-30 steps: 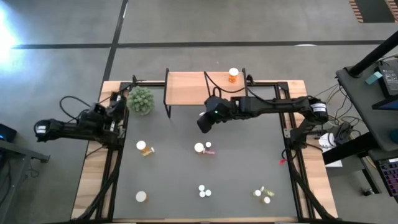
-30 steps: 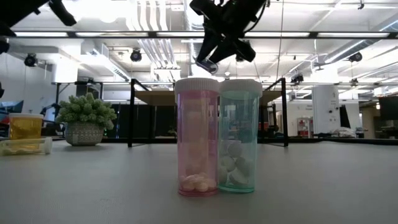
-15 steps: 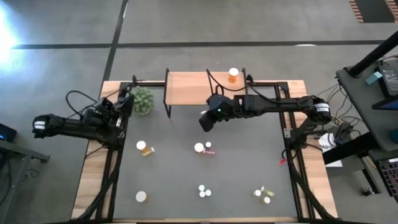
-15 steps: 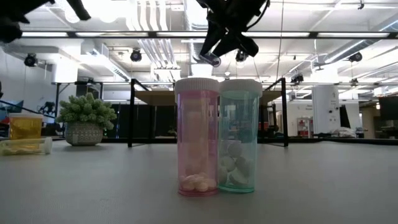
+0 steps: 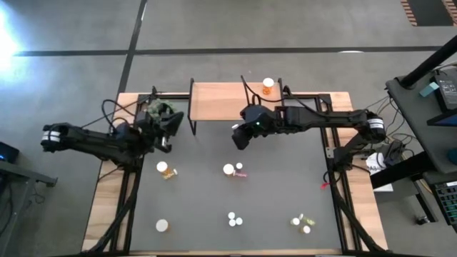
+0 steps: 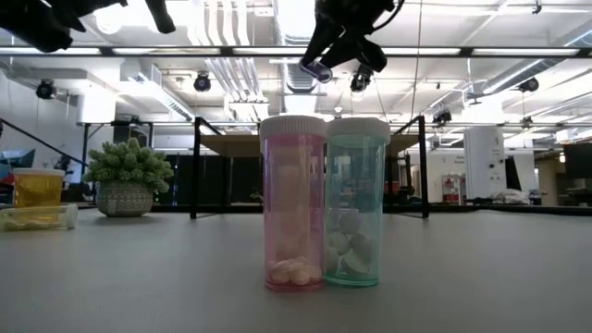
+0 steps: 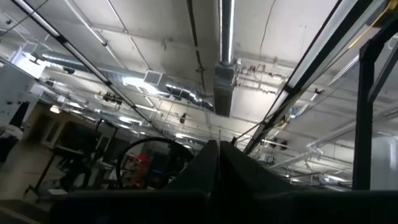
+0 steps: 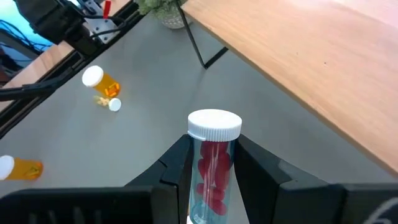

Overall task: Pick and place medicine bottles onto shelf by color
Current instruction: Put the small blue pill bottle on the shelf

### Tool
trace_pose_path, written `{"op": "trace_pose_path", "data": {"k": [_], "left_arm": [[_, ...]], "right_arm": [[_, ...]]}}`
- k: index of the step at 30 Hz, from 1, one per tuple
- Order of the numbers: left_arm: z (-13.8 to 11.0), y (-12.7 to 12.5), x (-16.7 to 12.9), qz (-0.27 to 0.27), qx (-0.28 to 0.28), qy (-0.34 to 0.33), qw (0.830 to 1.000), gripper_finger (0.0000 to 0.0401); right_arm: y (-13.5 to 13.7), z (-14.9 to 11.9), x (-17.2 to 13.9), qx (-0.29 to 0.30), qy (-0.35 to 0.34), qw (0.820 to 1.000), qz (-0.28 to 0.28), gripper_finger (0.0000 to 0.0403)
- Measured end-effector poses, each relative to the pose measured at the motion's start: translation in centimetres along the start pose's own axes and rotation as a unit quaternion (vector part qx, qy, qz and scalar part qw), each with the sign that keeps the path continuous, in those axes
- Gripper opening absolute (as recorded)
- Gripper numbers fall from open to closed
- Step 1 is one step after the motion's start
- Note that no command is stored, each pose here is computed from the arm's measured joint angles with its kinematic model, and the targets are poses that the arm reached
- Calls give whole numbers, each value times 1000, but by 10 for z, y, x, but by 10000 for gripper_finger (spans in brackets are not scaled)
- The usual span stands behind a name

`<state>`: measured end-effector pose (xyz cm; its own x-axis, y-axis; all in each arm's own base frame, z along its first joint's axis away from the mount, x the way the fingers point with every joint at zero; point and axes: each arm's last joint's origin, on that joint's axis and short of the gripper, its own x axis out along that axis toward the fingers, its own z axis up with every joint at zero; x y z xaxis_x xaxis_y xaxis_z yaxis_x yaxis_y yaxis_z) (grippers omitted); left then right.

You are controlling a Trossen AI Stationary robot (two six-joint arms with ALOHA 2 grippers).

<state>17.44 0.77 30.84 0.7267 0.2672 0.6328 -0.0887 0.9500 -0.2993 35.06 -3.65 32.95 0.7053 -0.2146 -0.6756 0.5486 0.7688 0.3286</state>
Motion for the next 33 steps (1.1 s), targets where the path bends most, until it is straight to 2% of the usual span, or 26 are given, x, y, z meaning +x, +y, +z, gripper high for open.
{"op": "trace_pose_path", "data": {"k": [8, 13, 16, 20, 22, 24, 26, 29, 33], "left_arm": [[-15, -4, 28, 24, 23, 19, 999, 0], [-33, -7, 50, 34, 108, 55, 992, 0], [-38, -9, 62, 41, 115, 56, 991, 0], [-38, -7, 72, 131, 78, 71, 986, 0], [-39, -5, 72, 156, 108, 115, 975, 0], [-41, -5, 70, 158, 138, 170, 963, 0], [-43, -6, 69, 161, 133, 210, 955, 0], [-40, -6, 66, 164, 94, 241, 952, 0], [-38, -7, 64, 153, 41, 250, 955, 1]], "right_arm": [[2, 2, -3, -6, -11, 1000, 8, 96], [4, 7, -6, -19, -24, 999, 16, 96], [6, 9, -9, -27, -28, 999, 18, 96], [7, 12, -12, -34, -34, 999, 22, 96], [8, 14, -14, -36, -37, 998, 24, 96], [9, 17, -16, -41, -41, 998, 26, 96], [11, 20, -19, -46, -49, 997, 30, 96], [14, 27, -26, -61, -62, 995, 37, 96], [17, 33, -33, -77, -77, 993, 43, 96]]}}
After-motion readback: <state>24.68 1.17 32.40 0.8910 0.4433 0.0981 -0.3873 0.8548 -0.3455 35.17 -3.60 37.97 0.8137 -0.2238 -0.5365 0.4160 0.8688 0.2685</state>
